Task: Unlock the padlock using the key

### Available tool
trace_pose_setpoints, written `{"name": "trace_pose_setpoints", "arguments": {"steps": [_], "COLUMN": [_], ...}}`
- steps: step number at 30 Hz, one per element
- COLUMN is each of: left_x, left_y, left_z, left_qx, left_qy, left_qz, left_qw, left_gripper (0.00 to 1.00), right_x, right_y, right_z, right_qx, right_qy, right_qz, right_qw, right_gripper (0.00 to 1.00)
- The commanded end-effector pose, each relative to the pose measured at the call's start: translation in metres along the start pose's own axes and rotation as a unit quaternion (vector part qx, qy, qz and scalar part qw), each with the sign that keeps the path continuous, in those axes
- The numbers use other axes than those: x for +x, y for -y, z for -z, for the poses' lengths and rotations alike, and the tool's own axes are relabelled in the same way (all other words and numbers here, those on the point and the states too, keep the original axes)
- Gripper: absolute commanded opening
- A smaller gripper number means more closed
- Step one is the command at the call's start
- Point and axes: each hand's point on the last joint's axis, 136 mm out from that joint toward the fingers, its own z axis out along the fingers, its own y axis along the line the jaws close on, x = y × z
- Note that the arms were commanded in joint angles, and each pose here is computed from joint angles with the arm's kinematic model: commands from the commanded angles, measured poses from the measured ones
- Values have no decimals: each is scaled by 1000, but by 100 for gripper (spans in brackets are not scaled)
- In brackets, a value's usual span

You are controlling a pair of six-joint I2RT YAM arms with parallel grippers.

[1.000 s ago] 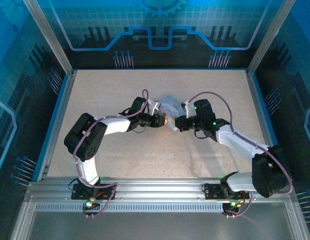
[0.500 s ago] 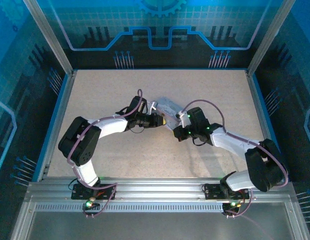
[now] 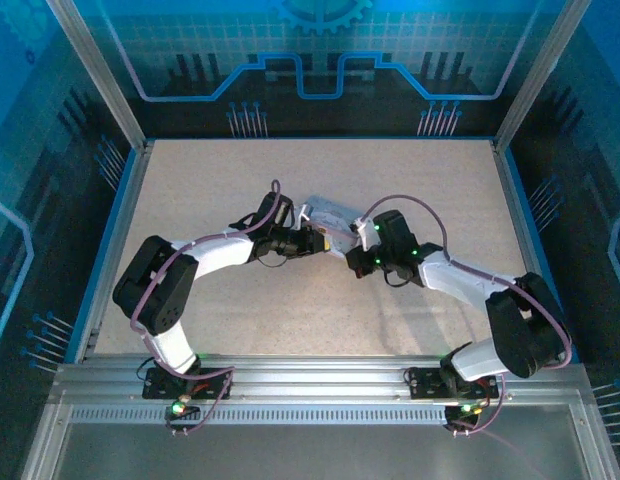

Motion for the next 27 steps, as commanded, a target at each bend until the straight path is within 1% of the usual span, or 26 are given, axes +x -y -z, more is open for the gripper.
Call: {"name": "trace_pose_setpoints", "arguments": {"steps": [1, 8, 12, 18, 27], "left_x": [-14, -15, -15, -12, -12], "left_y": [33, 36, 36, 34, 33], "left_z": [14, 16, 17, 16, 15], "left_qx": [33, 28, 27, 26, 28], "left_qy": [17, 9, 6, 4, 5], "left_qz": [2, 30, 39, 46, 54], "left_qw": [999, 999, 999, 999, 998], "left_gripper": [15, 15, 15, 15, 15], "right_x": [4, 4, 3, -1, -11], "right_y": [-17, -24, -23, -18, -23], "right_z": [-1, -13, -19, -20, -19], "right_qx": [-18, -15, -14, 3, -8], "right_qy": [12, 30, 26, 31, 52], "right_qz": [31, 52, 56, 55, 54], "right_qw": [999, 998, 998, 998, 997], "right_gripper": [0, 0, 0, 0, 0]}}
